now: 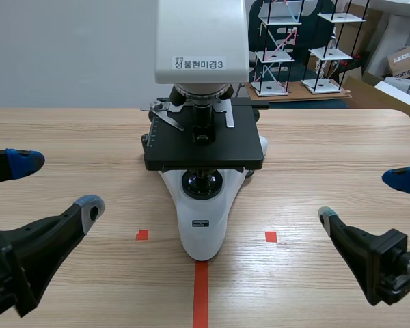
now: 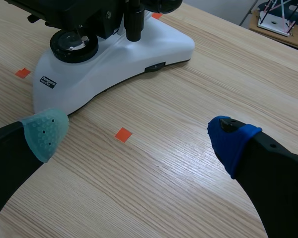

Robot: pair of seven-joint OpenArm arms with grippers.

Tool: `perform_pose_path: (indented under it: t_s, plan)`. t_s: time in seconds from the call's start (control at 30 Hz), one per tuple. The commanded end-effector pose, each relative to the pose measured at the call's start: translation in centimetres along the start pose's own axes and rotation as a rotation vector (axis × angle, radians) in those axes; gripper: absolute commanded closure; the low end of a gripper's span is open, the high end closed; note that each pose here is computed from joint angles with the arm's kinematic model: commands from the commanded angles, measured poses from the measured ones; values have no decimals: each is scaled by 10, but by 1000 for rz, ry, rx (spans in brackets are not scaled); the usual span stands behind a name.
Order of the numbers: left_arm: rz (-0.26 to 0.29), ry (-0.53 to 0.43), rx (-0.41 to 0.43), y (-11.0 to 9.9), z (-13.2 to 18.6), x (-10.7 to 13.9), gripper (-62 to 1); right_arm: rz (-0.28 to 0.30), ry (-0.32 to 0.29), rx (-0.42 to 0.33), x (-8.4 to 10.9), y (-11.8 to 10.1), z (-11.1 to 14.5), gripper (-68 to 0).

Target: Point at the stage clip

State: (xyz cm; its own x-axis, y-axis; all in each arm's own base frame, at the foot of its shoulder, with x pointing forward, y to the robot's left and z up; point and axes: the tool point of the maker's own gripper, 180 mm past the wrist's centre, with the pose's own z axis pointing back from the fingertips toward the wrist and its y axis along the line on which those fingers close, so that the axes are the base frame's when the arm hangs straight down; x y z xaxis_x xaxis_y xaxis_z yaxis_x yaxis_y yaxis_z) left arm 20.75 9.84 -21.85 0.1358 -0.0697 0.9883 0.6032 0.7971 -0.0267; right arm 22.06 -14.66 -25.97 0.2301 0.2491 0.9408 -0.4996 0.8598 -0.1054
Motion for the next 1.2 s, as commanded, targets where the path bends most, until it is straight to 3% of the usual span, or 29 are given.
perform_pose_path:
  t_s: [0.0, 0.83, 0.9, 1.07, 1.17]
  plan:
    - [2, -51, -4, -3, 0, 13, -611, 11, -37, 3, 12, -1, 0, -619]
    - [0, -107, -3, -2, 0, 23, -602, 12, -37, 2, 12, -1, 0, -619]
    - [0, -107, -4, -2, 0, 23, -519, 12, -37, 2, 12, -1, 0, -619]
    - [-5, -115, 2, -1, 0, 25, -202, 11, -37, 3, 12, -1, 0, -619]
    - [-29, -112, -15, 0, 0, 27, -79, 12, -37, 3, 12, -1, 0, -619]
